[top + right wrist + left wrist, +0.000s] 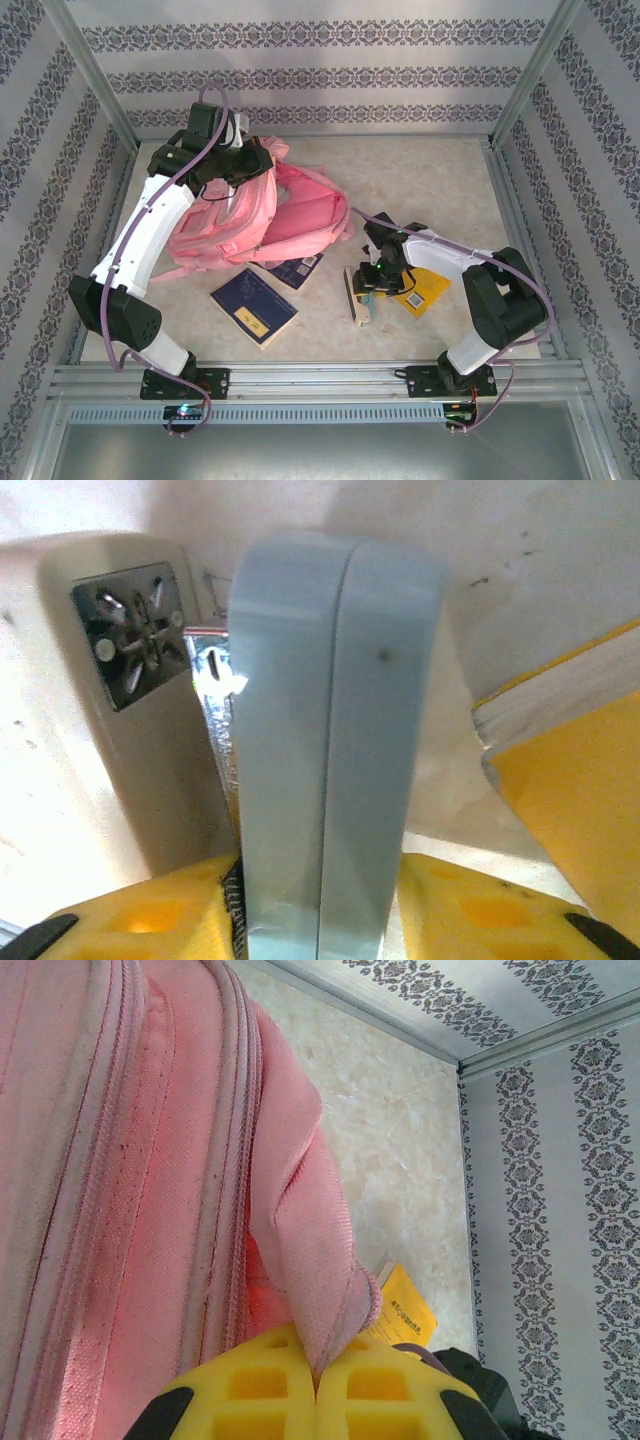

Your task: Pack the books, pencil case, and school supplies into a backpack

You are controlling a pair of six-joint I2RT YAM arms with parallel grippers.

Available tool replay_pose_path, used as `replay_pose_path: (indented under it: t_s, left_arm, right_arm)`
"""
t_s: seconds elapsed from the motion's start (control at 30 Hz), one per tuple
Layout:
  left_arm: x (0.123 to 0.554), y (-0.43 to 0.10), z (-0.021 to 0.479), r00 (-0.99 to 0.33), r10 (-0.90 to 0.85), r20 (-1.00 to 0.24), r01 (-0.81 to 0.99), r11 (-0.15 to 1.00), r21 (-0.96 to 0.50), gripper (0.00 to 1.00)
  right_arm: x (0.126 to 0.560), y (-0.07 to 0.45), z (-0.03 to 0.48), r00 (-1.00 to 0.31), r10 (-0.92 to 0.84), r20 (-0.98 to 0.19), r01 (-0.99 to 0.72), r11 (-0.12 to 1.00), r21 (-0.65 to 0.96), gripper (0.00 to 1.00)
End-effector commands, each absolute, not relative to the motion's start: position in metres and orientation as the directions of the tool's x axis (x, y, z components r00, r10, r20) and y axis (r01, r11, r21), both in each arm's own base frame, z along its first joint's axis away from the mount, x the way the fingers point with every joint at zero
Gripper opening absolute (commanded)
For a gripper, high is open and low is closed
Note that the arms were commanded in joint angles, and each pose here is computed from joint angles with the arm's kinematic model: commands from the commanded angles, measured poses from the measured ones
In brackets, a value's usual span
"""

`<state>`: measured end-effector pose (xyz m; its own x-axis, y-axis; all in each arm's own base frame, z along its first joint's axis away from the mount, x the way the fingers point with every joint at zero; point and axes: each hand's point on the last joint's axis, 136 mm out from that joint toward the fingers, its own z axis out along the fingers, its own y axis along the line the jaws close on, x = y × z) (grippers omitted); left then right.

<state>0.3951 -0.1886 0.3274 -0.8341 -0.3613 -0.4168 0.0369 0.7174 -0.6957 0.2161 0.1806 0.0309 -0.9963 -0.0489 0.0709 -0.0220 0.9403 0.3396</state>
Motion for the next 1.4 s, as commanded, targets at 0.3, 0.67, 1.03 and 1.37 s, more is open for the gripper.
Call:
replay_pose_path:
  t_s: [0.3, 0.67, 1.03, 1.37]
  left_arm:
    - [0.397, -0.191, 0.364, -0.781, -0.378, -0.497, 0.135, 0.675, -0.726, 0.0]
    - [0.396, -0.191, 0.365, -0.78, -0.373, -0.501, 0.14, 0.677, -0.723, 0.0]
    - [0.391, -0.196, 0.384, -0.771, -0.344, -0.536, 0.21, 0.658, -0.724, 0.0]
    - [0.387, -0.203, 0.398, -0.775, -0.351, -0.526, 0.24, 0.607, -0.758, 0.0]
  right_arm:
    - [0.219, 0.187, 0.054, -0.999, -0.01, 0.044, 0.009, 0.913, 0.408, 0.3]
    - [0.234, 0.182, 0.089, -0.999, 0.034, -0.028, 0.019, 0.899, 0.437, 0.3]
    - [0.294, 0.192, 0.22, -0.944, 0.144, -0.298, -0.042, 0.842, 0.538, 0.29]
    - [0.374, 0.252, 0.257, -0.895, 0.341, -0.287, 0.046, 0.712, 0.701, 0.28]
